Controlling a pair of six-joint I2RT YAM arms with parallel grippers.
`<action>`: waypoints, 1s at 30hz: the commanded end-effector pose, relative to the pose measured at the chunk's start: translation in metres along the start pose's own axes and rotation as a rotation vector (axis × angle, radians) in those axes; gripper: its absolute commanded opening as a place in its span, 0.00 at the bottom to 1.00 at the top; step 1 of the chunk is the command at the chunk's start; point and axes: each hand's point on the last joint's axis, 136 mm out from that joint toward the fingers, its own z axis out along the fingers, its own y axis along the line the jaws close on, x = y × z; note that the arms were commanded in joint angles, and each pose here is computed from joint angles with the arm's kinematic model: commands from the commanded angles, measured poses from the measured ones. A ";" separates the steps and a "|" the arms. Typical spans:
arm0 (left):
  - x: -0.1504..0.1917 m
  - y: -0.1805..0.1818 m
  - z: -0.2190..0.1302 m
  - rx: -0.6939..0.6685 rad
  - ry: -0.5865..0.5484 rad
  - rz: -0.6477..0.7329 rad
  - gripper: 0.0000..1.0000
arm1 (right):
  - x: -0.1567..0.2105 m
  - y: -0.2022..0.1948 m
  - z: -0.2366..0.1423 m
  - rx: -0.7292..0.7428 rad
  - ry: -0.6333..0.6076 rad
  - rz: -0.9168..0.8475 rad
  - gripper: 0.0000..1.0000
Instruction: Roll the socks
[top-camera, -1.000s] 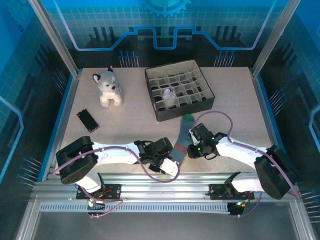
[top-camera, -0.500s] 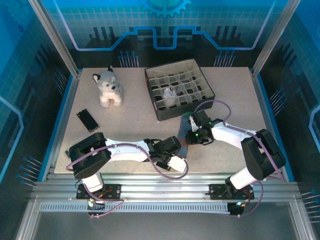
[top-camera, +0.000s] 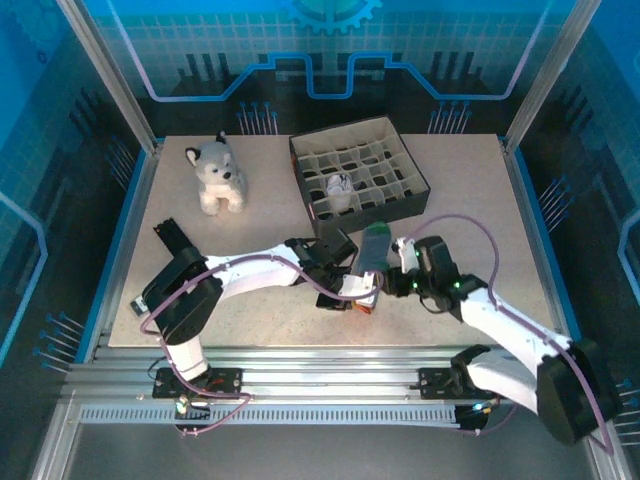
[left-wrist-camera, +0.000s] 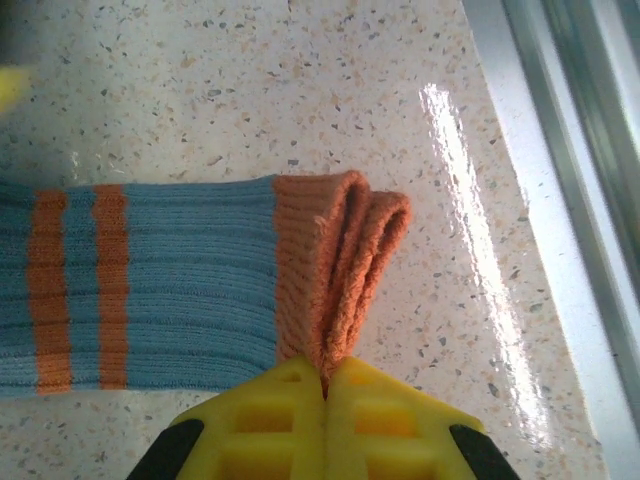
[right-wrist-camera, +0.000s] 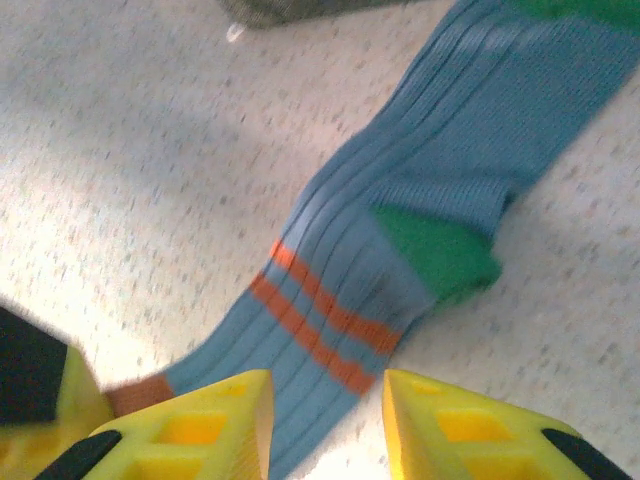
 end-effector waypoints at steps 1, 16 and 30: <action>0.001 -0.022 -0.002 0.178 -0.040 -0.094 0.00 | 0.009 0.029 -0.006 -0.110 -0.074 -0.089 0.35; 0.009 -0.004 -0.022 0.302 -0.104 -0.236 0.00 | 0.045 0.082 -0.006 -0.190 -0.114 -0.347 0.51; 0.004 0.004 -0.027 0.325 -0.128 -0.254 0.00 | 0.043 0.076 0.017 -0.103 -0.128 -0.335 0.50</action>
